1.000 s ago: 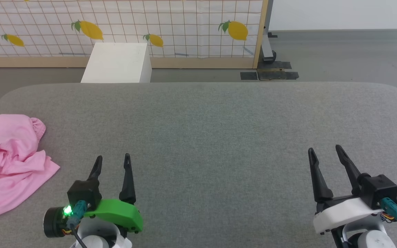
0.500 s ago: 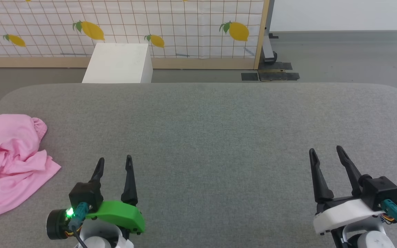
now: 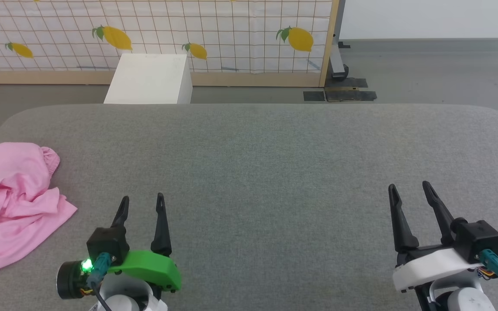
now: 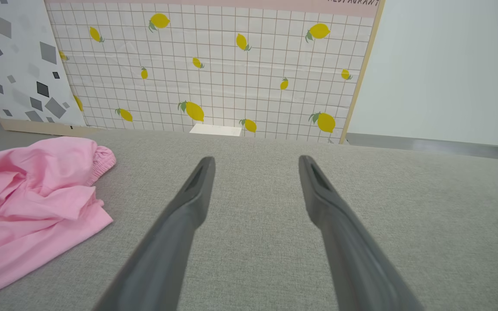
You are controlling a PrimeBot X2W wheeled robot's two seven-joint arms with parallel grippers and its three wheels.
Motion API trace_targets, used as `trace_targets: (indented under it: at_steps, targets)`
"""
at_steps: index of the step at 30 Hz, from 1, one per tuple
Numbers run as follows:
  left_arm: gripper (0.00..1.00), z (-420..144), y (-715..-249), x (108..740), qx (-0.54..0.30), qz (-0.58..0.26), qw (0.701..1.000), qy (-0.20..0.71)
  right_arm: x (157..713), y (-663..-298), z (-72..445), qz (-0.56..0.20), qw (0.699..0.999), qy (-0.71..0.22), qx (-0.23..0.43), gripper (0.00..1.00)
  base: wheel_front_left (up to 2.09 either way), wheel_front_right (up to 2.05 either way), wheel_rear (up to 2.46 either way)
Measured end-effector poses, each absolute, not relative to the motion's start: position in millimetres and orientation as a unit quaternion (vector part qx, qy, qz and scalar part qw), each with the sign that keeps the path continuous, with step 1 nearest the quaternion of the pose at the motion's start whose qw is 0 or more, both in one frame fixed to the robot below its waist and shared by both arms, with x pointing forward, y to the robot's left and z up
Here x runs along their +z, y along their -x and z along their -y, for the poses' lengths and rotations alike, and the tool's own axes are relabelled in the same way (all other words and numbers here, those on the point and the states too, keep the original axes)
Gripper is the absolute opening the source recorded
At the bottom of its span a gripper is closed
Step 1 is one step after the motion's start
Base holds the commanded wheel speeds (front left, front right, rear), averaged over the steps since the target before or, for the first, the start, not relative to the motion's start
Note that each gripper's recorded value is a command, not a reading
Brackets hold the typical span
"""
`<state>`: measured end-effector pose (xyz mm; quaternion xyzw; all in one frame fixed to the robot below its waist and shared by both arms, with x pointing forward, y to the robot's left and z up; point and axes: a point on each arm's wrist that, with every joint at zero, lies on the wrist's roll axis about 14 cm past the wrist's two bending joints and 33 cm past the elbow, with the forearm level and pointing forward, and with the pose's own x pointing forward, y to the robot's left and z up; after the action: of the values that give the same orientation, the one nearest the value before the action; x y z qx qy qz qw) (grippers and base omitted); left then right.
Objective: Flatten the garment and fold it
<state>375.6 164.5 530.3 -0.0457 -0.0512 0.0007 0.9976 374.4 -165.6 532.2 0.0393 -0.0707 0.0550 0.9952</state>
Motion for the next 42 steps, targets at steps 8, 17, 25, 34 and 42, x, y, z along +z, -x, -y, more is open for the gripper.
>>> trace_targets:
  at_steps: [8,17,25,34,42]
  targets:
    - [1.00,-165,-376,531,0.002,0.051,0.998,0.045,534,-376,166,0.075,0.995,-0.042,0.055,1.00,0.00,0.00,0.00]
    - [1.00,-165,-377,531,0.002,0.052,0.998,0.042,533,-376,165,0.074,0.995,-0.043,0.056,1.00,0.00,0.00,0.00]
    - [1.00,-165,-376,531,0.003,0.051,0.998,0.041,533,-377,165,0.074,0.995,-0.043,0.056,1.00,0.00,0.00,0.00]
    - [1.00,-195,-363,534,0.047,0.057,0.997,0.037,532,-391,136,0.069,0.992,-0.045,0.096,1.00,0.00,0.00,0.00]
    - [1.00,-257,-326,533,0.144,0.059,0.987,0.030,532,-408,79,0.065,0.981,-0.049,0.174,1.00,0.00,0.00,0.00]
